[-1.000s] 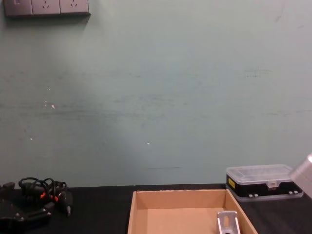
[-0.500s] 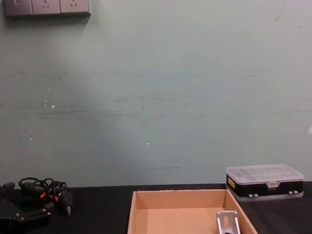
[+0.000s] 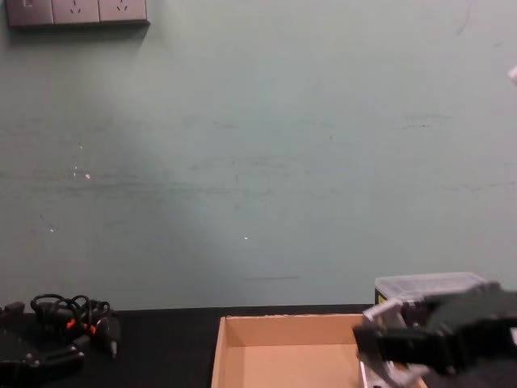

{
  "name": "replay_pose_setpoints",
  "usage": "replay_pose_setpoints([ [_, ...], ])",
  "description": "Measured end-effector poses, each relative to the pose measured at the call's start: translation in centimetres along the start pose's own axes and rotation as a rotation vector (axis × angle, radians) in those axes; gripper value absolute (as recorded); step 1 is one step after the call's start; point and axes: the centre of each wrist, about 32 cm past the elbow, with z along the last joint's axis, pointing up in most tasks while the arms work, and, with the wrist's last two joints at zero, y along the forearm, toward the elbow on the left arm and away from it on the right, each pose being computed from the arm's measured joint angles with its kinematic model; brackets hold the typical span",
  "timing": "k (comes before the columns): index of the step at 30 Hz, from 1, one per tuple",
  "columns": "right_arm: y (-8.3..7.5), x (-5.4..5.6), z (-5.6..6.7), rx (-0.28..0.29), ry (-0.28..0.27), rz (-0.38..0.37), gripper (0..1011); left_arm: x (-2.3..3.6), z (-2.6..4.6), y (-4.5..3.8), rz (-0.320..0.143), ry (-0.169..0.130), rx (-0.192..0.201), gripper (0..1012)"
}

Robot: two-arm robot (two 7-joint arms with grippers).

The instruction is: Use one hand to pick up the angle iron from the table and place it into the box.

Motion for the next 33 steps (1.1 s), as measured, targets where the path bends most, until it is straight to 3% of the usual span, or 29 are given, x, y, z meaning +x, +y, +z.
replay_pose_setpoints([
  [11,4.7,2.1,1.2,0.017,-0.018,-0.048,472,0.0,0.0,0.0,0.0,0.0,0.0,1000],
  [23,9.4,4.5,0.9,-0.056,-0.008,-0.063,472,0.0,0.0,0.0,0.0,0.0,0.0,1000],
  [33,11.9,5.1,0.0,-0.092,0.008,-0.053,472,0.0,0.0,0.0,0.0,0.0,0.0,1000],
])
